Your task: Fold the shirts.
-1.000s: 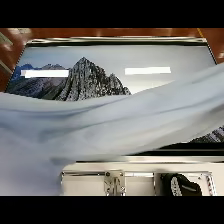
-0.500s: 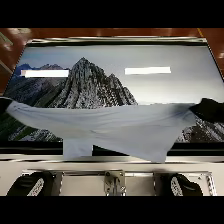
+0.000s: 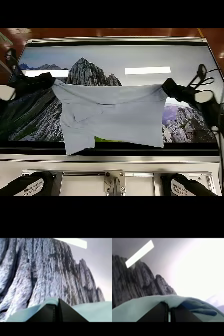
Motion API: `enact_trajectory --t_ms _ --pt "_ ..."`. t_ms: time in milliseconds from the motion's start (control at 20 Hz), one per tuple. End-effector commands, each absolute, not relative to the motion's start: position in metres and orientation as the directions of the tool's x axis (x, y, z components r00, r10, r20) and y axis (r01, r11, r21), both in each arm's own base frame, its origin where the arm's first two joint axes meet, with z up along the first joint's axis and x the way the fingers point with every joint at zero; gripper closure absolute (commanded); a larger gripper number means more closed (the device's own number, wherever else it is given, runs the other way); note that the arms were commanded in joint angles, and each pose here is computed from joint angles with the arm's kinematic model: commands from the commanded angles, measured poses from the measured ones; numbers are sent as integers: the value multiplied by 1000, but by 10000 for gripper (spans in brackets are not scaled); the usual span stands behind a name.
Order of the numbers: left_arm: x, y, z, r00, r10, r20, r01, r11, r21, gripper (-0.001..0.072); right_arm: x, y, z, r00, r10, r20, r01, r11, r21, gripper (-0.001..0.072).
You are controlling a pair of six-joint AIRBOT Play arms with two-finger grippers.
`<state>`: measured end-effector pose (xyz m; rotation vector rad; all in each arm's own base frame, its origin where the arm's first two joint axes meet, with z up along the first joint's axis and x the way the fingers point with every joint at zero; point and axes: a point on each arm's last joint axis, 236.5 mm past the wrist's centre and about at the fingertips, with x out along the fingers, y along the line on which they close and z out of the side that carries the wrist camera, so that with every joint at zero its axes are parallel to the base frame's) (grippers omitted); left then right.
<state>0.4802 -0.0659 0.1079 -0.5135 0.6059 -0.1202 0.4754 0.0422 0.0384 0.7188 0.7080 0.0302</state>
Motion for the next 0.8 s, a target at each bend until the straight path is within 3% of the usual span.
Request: enact_trajectory --t_ms 0,50,100,150,200,250,300,400,450,500,550,600,650,700,750 --pt "520 -58 41 822 -220 -525 -213 736 -642 664 502 51 -6 791 190 -582 266 749 606 638" --pt "519 -62 25 798 -236 -554 -234 726 -647 663 501 53 -13 781 194 -593 272 750 603 635" --pt "515 -68 12 769 -260 -584 -245 724 -644 657 502 51 -13 783 189 -593 272 753 600 521" --pt "510 -71 6 747 -278 -603 -245 728 -640 569 502 47 -12 785 182 -592 273 756 595 245" --pt "506 -71 5 731 -294 -616 -231 742 -629 338 501 43 -6 788 183 -588 267 759 594 117" --pt "501 -70 6 710 -317 -629 -204 762 -615 92 499 37 4 793 186 -580 247 772 585 117" --pt "494 -64 12 681 -348 -645 -152 794 -588 -9 493 29 20 799 188 -571 220 792 569 117" --pt "464 -41 16 560 -401 -725 -34 863 -504 -6 472 5 46 790 170 -588 170 862 477 117" --pt "442 -22 12 474 -402 -784 -34 881 -472 34 454 -12 50 762 147 -631 159 902 401 117" --pt "414 -1 6 371 -400 -838 -71 888 -455 251 432 -30 47 714 120 -690 174 924 341 118" --pt "390 15 -1 290 -406 -867 -105 887 -450 405 405 -48 36 638 99 -764 204 935 291 118" --pt "367 24 -7 220 -434 -873 -150 870 -470 342 380 -60 23 555 99 -826 235 934 270 118" --pt "352 31 -14 180 -456 -871 -192 852 -486 188 355 -69 10 473 113 -874 273 924 267 118" --pt "340 35 -23 156 -471 -868 -232 837 -495 83 338 -71 -2 417 136 -899 304 911 278 118" --pt "330 37 -32 138 -481 -866 -262 825 -500 82 321 -72 -14 366 158 -917 333 898 287 118"
